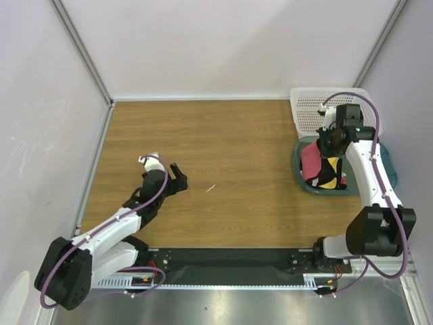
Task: Fold and stack the towels
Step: Neatly place the folded towel into the bin
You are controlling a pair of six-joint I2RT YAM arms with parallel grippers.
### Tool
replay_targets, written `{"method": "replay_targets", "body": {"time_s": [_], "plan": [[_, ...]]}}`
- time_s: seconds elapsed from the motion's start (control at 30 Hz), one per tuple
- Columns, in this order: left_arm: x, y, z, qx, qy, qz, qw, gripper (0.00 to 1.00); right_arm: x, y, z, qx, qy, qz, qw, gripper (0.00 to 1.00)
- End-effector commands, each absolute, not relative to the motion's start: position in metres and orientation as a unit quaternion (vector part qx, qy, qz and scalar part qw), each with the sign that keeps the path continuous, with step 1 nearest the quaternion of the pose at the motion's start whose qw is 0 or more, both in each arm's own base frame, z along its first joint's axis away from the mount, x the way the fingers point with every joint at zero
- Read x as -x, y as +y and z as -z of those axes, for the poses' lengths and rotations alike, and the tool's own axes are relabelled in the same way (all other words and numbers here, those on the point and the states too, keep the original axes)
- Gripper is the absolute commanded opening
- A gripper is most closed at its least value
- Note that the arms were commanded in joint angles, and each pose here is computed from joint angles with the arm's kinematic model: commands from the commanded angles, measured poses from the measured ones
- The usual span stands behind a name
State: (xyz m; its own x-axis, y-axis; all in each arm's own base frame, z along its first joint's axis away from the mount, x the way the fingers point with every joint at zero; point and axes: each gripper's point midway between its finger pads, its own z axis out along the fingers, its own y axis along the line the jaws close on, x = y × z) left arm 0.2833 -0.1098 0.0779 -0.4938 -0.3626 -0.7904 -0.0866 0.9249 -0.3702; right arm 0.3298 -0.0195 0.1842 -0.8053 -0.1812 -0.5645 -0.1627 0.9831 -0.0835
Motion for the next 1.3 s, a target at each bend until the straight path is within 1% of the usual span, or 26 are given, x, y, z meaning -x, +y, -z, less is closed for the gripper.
{"method": "replay_targets", "body": {"time_s": [0.0, 0.2, 0.6, 0.63, 0.67, 0.7, 0.77, 0.8, 0.87, 0.9, 1.0, 1.07, 1.1, 1.13, 1.17, 1.23, 1.27], "plan": [[-0.292, -0.107, -0.087, 0.136, 0.840, 0.143, 0.505, 0.88, -0.338, -0.030, -0.188, 0.078, 0.946, 0.040, 0.312, 0.00], [-0.294, -0.099, -0.084, 0.146, 0.843, 0.130, 0.501, 0.88, -0.343, -0.044, -0.179, 0.078, 0.945, 0.075, 0.310, 0.00], [-0.293, -0.091, -0.082, 0.154, 0.840, 0.123, 0.505, 0.88, -0.342, -0.064, -0.156, 0.069, 0.954, 0.122, 0.265, 0.00], [-0.293, -0.090, -0.083, 0.155, 0.840, 0.121, 0.505, 0.88, -0.341, -0.066, -0.155, 0.065, 0.954, 0.129, 0.262, 0.17], [-0.293, -0.089, -0.083, 0.156, 0.841, 0.118, 0.504, 0.88, -0.339, -0.073, -0.158, 0.059, 0.953, 0.147, 0.258, 0.26], [-0.294, -0.089, -0.083, 0.157, 0.841, 0.117, 0.505, 0.88, -0.341, -0.076, -0.164, 0.055, 0.950, 0.158, 0.263, 0.42], [-0.295, -0.089, -0.084, 0.158, 0.840, 0.118, 0.505, 0.88, -0.341, -0.090, -0.177, 0.032, 0.942, 0.199, 0.267, 0.62], [-0.295, -0.089, -0.084, 0.156, 0.840, 0.121, 0.505, 0.88, -0.344, -0.095, -0.191, 0.022, 0.936, 0.211, 0.280, 0.73], [-0.297, -0.091, -0.085, 0.156, 0.839, 0.126, 0.505, 0.88, -0.346, -0.099, -0.207, 0.001, 0.928, 0.224, 0.297, 0.82], [-0.296, -0.093, -0.084, 0.155, 0.840, 0.130, 0.503, 0.88, -0.348, -0.099, -0.223, -0.006, 0.921, 0.224, 0.318, 0.90], [-0.296, -0.095, -0.083, 0.154, 0.842, 0.133, 0.500, 0.88, -0.350, -0.089, -0.236, -0.027, 0.919, 0.194, 0.341, 0.92], [-0.297, -0.097, -0.085, 0.152, 0.841, 0.139, 0.501, 0.88, -0.353, -0.074, -0.234, -0.028, 0.922, 0.150, 0.357, 0.92], [-0.297, -0.099, -0.085, 0.150, 0.841, 0.143, 0.500, 0.88, -0.355, -0.069, -0.231, -0.052, 0.920, 0.134, 0.366, 0.92], [-0.299, -0.101, -0.088, 0.148, 0.839, 0.150, 0.501, 0.88, -0.352, -0.064, -0.217, -0.065, 0.922, 0.118, 0.362, 0.93], [-0.299, -0.103, -0.089, 0.147, 0.840, 0.153, 0.500, 0.88, -0.359, -0.059, -0.216, -0.073, 0.916, 0.102, 0.380, 0.93], [-0.300, -0.105, -0.091, 0.147, 0.839, 0.159, 0.500, 0.88, -0.359, -0.048, -0.197, -0.110, 0.915, 0.062, 0.384, 0.93], [-0.300, -0.107, -0.092, 0.146, 0.839, 0.163, 0.498, 0.88, -0.357, -0.042, -0.181, -0.118, 0.914, 0.046, 0.384, 0.93]]}}
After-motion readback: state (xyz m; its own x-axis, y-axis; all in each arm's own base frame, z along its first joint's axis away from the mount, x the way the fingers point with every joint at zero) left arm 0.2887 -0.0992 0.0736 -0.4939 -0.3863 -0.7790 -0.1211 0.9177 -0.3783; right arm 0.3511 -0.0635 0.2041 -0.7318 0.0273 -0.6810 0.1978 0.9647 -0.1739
